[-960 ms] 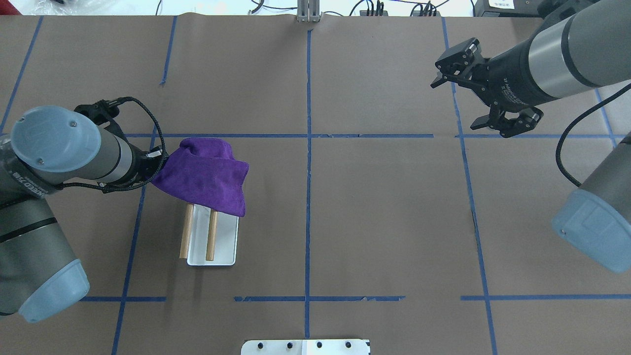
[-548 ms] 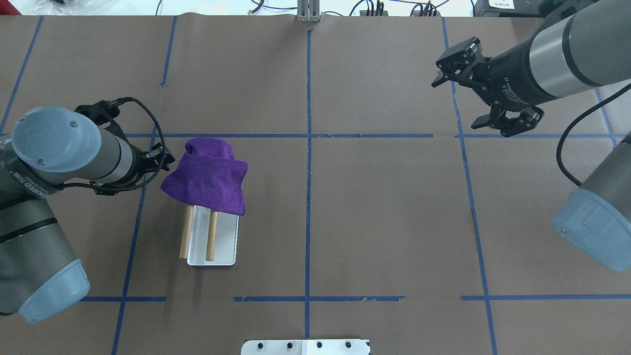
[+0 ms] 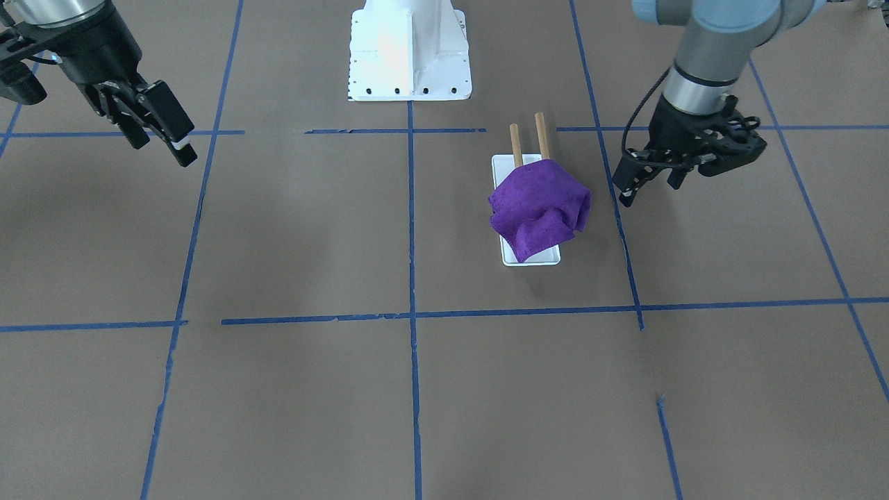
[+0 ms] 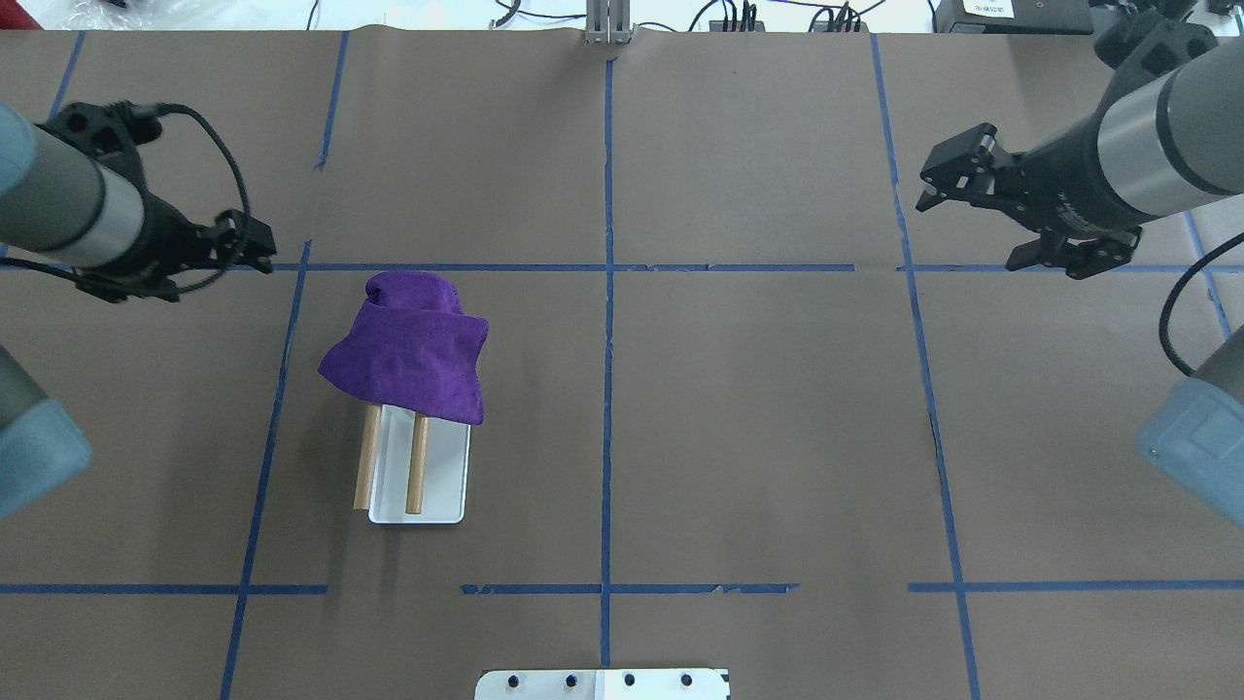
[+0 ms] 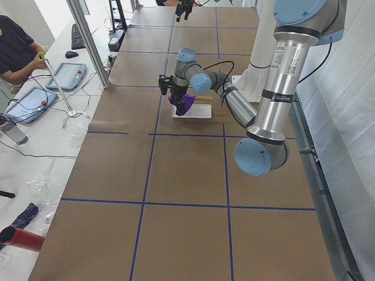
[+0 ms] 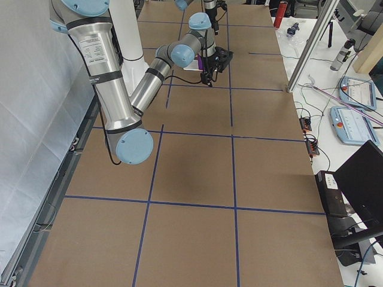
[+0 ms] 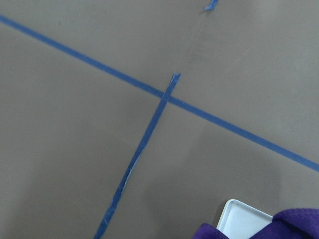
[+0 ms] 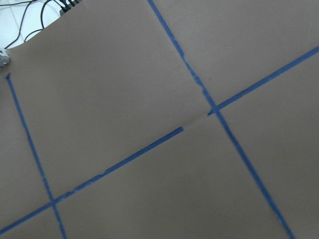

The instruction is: Hang towel on rack

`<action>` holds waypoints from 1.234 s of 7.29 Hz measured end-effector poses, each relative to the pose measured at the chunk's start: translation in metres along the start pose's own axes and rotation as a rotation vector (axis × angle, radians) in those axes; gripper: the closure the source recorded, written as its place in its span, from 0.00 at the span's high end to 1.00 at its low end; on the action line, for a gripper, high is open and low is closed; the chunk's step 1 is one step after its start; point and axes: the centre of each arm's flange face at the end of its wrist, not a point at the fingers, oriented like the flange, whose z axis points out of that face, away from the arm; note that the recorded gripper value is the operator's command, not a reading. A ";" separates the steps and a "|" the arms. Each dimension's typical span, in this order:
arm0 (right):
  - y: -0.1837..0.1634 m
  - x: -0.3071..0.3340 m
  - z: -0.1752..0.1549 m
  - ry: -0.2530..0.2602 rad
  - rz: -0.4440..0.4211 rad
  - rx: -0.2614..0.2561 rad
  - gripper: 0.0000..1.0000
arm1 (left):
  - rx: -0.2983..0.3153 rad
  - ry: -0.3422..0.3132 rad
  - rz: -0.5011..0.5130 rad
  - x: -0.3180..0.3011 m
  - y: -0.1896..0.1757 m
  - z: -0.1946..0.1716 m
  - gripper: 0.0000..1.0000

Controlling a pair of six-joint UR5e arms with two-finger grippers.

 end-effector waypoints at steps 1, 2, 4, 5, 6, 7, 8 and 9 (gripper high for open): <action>-0.018 0.032 0.005 0.052 -0.100 0.012 1.00 | -0.007 0.014 0.097 -0.043 -0.039 -0.021 1.00; -0.041 0.070 0.006 0.106 -0.202 0.012 1.00 | -0.004 0.011 0.209 -0.093 -0.073 -0.037 1.00; -0.095 0.151 0.000 0.157 -0.356 -0.056 1.00 | 0.012 -0.023 0.450 -0.197 -0.117 -0.061 1.00; -0.120 0.199 -0.004 0.169 -0.423 -0.093 1.00 | 0.014 -0.046 0.558 -0.243 -0.130 -0.069 1.00; -0.139 0.249 -0.005 0.187 -0.495 -0.124 1.00 | 0.011 -0.070 0.651 -0.284 -0.140 -0.073 1.00; -0.150 0.298 -0.005 0.208 -0.558 -0.157 1.00 | 0.005 -0.088 0.712 -0.317 -0.147 -0.077 1.00; -0.156 0.343 -0.004 0.226 -0.605 -0.200 1.00 | -0.002 -0.100 0.725 -0.343 -0.148 -0.079 1.00; -0.157 0.375 -0.006 0.226 -0.636 -0.252 1.00 | -0.012 -0.106 0.711 -0.364 -0.145 -0.078 1.00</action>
